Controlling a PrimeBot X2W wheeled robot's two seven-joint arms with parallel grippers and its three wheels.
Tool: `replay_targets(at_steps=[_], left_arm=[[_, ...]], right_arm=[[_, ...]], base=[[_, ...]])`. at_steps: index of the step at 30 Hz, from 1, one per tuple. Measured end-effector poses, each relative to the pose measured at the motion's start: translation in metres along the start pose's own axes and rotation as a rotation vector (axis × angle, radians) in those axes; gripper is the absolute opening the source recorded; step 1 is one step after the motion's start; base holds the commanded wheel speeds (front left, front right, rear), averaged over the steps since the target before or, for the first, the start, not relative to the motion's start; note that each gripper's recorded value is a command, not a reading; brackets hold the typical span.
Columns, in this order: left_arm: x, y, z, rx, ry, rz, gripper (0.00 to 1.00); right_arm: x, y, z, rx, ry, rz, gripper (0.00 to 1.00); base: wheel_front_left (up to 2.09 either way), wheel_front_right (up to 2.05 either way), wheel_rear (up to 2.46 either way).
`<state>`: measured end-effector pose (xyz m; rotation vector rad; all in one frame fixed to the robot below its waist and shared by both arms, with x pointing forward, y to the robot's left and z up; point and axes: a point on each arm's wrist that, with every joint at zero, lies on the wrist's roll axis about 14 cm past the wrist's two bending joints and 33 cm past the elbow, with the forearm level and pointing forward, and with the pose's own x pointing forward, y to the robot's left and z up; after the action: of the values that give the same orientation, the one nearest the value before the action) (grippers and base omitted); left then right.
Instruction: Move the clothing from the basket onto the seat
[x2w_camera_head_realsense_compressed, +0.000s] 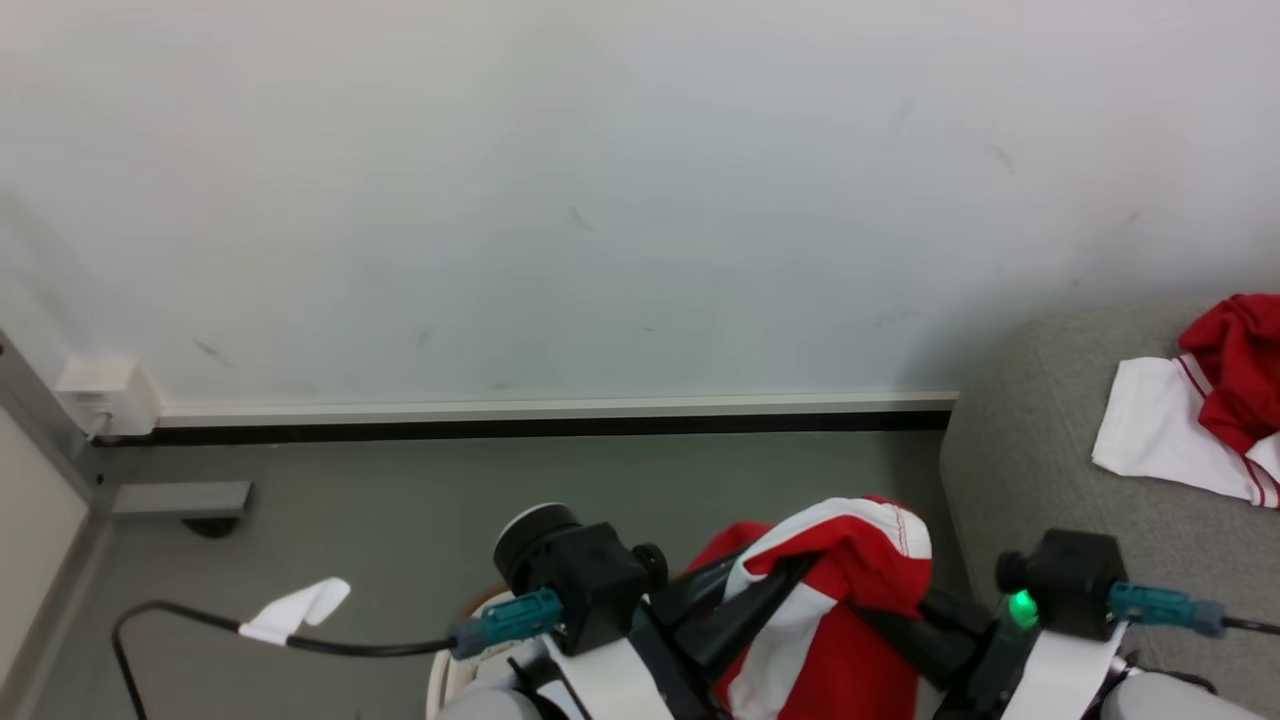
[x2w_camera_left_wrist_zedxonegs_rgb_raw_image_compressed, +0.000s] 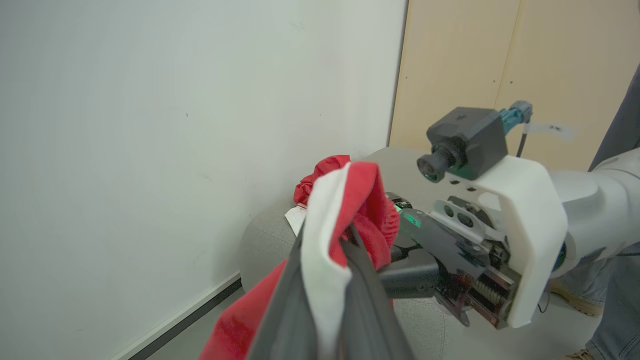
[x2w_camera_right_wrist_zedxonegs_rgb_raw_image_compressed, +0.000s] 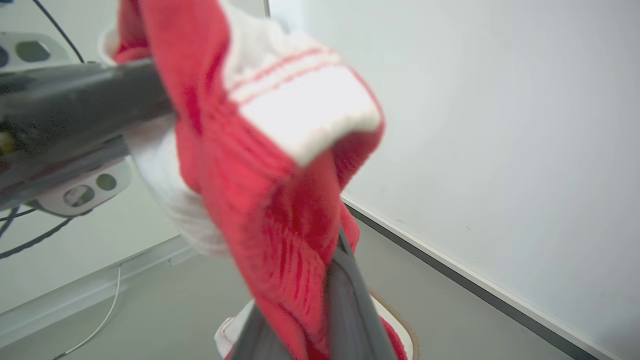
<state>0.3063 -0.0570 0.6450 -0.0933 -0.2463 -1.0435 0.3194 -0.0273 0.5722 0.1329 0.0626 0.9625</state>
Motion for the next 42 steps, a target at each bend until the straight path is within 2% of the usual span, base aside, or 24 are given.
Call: replay_targets(at_steps=[7, 14, 23, 30, 35, 42], left_arm=[[0.008, 0.009, -0.021, 0.033, 0.011, 0.014, 1.0], [0.025, 0.007, -0.059, 0.016, 0.048, -0.018, 1.0], [0.055, -0.024, -0.112, -0.112, 0.104, -0.126, 1.0], [0.077, -0.03, -0.134, -0.166, 0.111, -0.195, 1.0], [0.094, -0.009, -0.149, -0.169, 0.117, -0.202, 1.0], [0.115, 0.044, -0.184, -0.156, 0.13, -0.16, 1.0]], right_arm=[[-0.032, -0.048, 0.018, -0.004, -0.067, -0.167, 0.0], [-0.088, -0.099, 0.037, -0.035, -0.143, -0.393, 0.0], [-0.16, -0.136, 0.051, -0.065, -0.209, -0.64, 0.0], [-0.185, -0.162, 0.049, -0.075, -0.208, -0.762, 0.0], [-0.193, -0.205, 0.054, -0.126, -0.189, -0.855, 0.0], [-0.205, -0.3, 0.103, -0.283, -0.225, -1.024, 0.0]], base=[[0.0, 0.0, 0.0], [0.0, 0.0, 0.0], [0.0, 0.0, 0.0], [0.0, 0.0, 0.0], [0.0, 0.0, 0.0], [0.0, 0.0, 0.0]])
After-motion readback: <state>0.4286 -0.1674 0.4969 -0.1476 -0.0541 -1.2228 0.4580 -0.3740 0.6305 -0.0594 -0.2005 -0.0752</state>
